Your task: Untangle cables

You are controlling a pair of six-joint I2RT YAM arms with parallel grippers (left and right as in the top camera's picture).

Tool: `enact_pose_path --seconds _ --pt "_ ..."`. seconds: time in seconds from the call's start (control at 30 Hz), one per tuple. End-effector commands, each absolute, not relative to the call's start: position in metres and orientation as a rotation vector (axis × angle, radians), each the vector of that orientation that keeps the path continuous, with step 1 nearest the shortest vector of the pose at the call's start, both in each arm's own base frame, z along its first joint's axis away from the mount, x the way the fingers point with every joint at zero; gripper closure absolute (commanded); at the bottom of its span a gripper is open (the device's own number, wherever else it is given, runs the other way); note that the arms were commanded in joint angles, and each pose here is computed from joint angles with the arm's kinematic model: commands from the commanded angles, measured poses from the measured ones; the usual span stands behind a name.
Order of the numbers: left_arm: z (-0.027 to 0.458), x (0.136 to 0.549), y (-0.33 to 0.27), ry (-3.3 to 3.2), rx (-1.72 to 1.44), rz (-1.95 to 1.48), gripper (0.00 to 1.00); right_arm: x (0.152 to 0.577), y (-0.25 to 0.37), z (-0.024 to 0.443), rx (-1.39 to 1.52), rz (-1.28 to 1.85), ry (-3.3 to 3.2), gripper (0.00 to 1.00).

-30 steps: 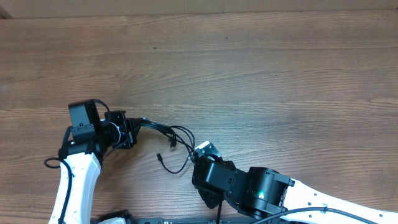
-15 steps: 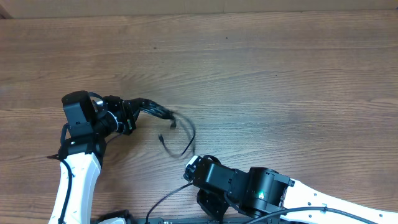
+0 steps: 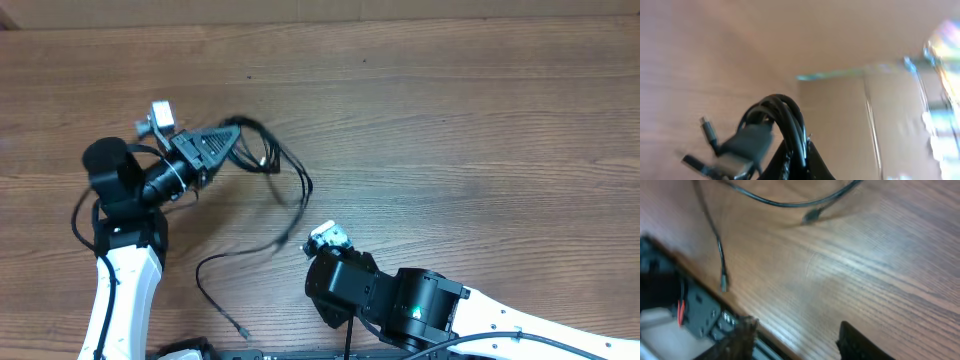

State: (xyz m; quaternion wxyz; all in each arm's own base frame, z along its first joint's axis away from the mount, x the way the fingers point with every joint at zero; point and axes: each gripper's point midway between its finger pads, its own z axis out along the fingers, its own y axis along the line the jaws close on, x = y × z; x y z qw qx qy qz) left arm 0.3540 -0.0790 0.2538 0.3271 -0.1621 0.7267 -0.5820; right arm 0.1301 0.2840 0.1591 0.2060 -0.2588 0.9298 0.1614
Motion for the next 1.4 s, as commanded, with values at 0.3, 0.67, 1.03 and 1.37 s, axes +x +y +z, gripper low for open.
enact_pose_path --seconds 0.3,0.67,1.03,1.37 --pt "0.374 0.331 -0.089 1.491 0.173 -1.395 0.96 0.155 0.274 0.165 -0.291 0.418 2.584 0.3" --pt "0.427 0.334 -0.082 1.343 0.278 -1.231 0.96 0.16 0.274 0.168 -0.044 0.475 2.589 0.2" --pt "0.365 0.273 -0.119 1.586 0.785 -1.397 0.96 0.174 0.27 0.187 -0.101 0.521 2.541 0.19" --pt "0.352 0.28 -0.118 1.671 0.679 -1.505 0.96 0.167 0.276 0.256 -0.418 0.781 2.33 0.07"
